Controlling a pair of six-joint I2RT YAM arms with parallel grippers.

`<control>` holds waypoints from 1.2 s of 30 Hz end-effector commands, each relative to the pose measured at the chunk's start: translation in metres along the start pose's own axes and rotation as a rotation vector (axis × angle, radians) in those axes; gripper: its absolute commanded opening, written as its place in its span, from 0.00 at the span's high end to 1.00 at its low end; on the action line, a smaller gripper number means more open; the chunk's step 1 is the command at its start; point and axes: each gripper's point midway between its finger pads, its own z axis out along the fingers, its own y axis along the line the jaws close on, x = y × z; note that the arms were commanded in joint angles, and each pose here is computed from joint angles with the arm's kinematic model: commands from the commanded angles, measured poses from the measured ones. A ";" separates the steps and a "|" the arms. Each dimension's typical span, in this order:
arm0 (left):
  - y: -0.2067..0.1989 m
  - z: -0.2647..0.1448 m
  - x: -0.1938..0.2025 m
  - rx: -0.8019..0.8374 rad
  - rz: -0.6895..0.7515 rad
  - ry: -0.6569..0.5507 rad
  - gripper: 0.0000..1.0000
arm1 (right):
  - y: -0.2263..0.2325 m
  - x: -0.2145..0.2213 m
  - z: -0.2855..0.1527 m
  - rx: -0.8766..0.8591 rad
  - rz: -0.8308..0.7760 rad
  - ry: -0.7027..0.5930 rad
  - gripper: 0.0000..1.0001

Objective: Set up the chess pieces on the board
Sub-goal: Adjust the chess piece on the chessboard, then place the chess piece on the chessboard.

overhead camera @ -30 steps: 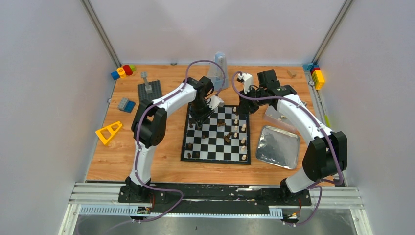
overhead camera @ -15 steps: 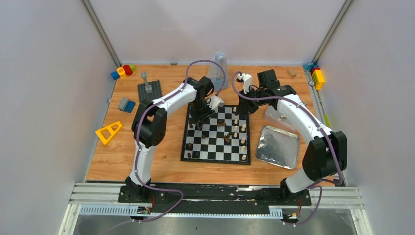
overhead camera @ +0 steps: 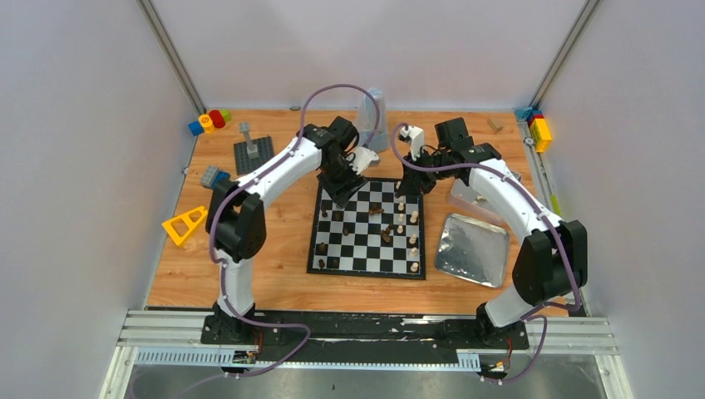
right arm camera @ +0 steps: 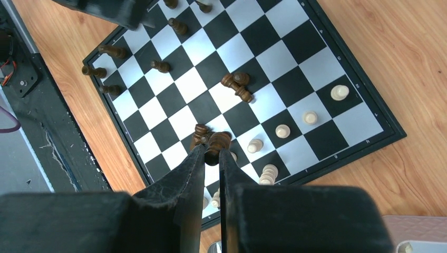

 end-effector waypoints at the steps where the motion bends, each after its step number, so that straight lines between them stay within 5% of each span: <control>1: 0.000 -0.055 -0.010 -0.083 0.001 -0.144 0.33 | 0.020 -0.025 -0.003 -0.062 -0.105 -0.057 1.00; 22: 0.079 -0.148 0.126 -0.282 -0.409 -0.336 0.15 | 0.114 -0.020 0.128 -0.125 -0.422 0.193 1.00; 36: 0.089 -0.163 0.152 -0.320 -0.516 -0.428 0.11 | 0.136 0.028 0.167 -0.135 -0.529 0.366 1.00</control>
